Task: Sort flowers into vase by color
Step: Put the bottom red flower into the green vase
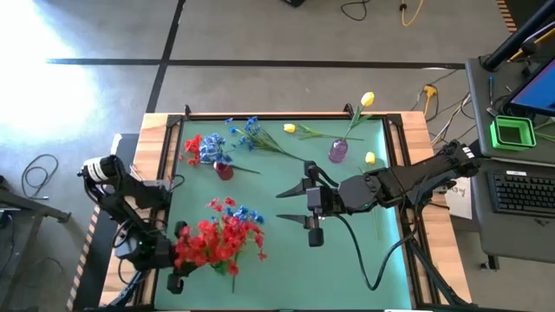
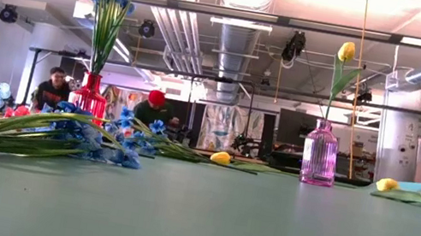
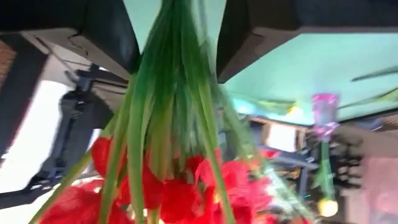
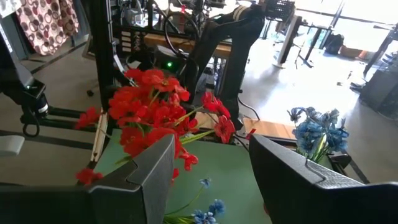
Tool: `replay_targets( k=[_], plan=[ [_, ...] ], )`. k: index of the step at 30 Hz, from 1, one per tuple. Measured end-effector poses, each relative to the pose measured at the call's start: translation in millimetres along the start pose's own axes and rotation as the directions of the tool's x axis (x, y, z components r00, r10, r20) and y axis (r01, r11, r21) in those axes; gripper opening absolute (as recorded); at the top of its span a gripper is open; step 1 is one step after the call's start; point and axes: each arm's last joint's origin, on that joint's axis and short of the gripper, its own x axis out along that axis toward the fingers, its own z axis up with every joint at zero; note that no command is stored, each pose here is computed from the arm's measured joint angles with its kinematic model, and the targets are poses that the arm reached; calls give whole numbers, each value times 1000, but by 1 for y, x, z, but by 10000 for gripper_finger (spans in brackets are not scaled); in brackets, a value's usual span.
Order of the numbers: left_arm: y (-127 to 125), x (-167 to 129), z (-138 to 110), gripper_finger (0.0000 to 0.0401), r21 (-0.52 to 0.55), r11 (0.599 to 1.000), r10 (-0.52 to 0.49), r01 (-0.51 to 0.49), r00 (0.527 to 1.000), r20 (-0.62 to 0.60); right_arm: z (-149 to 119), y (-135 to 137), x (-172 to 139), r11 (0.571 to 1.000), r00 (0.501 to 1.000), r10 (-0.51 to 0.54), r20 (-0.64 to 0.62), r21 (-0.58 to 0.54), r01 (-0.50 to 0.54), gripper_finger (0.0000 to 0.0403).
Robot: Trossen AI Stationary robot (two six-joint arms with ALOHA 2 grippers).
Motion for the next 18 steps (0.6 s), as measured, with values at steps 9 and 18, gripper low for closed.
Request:
replay_targets(
  k=[9,18],
  plan=[
    [0,-18,0,246,-45,995,86,-88,995,-41,0,-1,0,1000,1000,-3,0,1,3,201],
    [-5,-40,1,276,-77,997,13,-19,998,-69,-10,-7,-1,964,973,-205,-103,150,219,201]
  ],
)
